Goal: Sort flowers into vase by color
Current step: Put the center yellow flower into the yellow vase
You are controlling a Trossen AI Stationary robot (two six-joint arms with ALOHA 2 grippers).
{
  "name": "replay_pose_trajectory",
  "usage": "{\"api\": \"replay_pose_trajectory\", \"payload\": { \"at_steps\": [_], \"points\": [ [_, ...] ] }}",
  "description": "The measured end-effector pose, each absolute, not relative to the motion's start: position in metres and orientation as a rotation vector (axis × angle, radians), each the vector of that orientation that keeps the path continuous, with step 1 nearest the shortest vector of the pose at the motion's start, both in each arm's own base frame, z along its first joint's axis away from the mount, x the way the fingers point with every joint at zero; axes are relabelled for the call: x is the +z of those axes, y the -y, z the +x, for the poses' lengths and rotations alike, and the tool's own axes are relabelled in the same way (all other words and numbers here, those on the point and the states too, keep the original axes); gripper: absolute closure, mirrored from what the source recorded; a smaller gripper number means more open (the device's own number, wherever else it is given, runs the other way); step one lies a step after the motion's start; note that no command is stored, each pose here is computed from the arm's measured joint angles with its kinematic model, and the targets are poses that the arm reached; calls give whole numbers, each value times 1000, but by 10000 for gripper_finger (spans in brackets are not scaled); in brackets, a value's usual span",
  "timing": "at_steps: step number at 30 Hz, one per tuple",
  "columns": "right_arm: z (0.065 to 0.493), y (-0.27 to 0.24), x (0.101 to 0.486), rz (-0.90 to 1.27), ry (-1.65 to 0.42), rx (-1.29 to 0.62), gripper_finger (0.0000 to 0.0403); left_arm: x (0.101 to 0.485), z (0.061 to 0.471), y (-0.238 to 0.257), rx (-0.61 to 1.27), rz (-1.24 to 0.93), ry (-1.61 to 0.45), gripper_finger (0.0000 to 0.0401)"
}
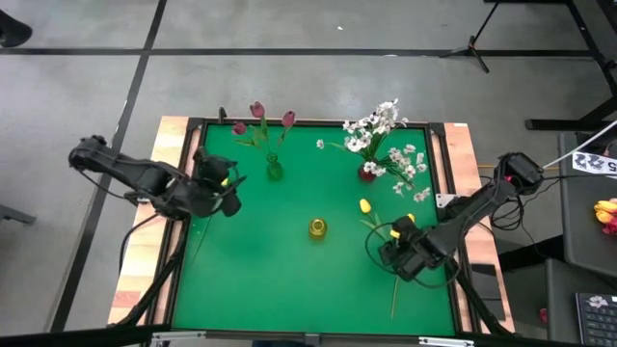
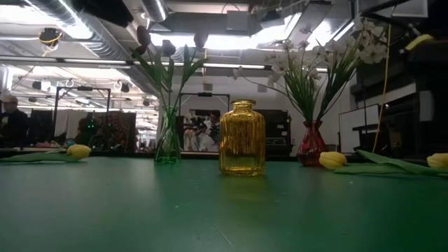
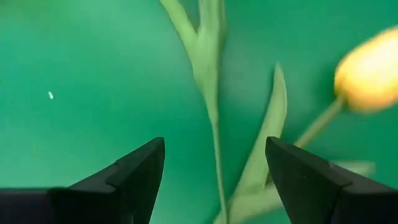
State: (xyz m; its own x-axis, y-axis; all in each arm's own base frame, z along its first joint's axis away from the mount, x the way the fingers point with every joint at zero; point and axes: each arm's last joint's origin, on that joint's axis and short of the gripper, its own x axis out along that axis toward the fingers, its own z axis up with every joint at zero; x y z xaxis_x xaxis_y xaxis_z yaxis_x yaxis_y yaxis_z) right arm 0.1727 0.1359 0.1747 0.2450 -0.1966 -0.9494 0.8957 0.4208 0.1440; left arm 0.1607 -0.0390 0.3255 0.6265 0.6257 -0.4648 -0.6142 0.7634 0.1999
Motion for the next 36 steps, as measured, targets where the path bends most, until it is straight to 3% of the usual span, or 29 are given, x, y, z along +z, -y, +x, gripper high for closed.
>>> {"api": "replay_pose_trajectory", "payload": {
  "at_steps": [10,25,36],
  "points": [
    [189,-115,163,537,-1083,-812,123,335,145,49,645,-10,-451,187],
    [196,-112,146,515,-1092,-796,124,335,145,49,642,35,-462,187],
    [209,-98,134,481,-1177,-810,205,332,142,47,652,61,-496,187]
  ]
}}
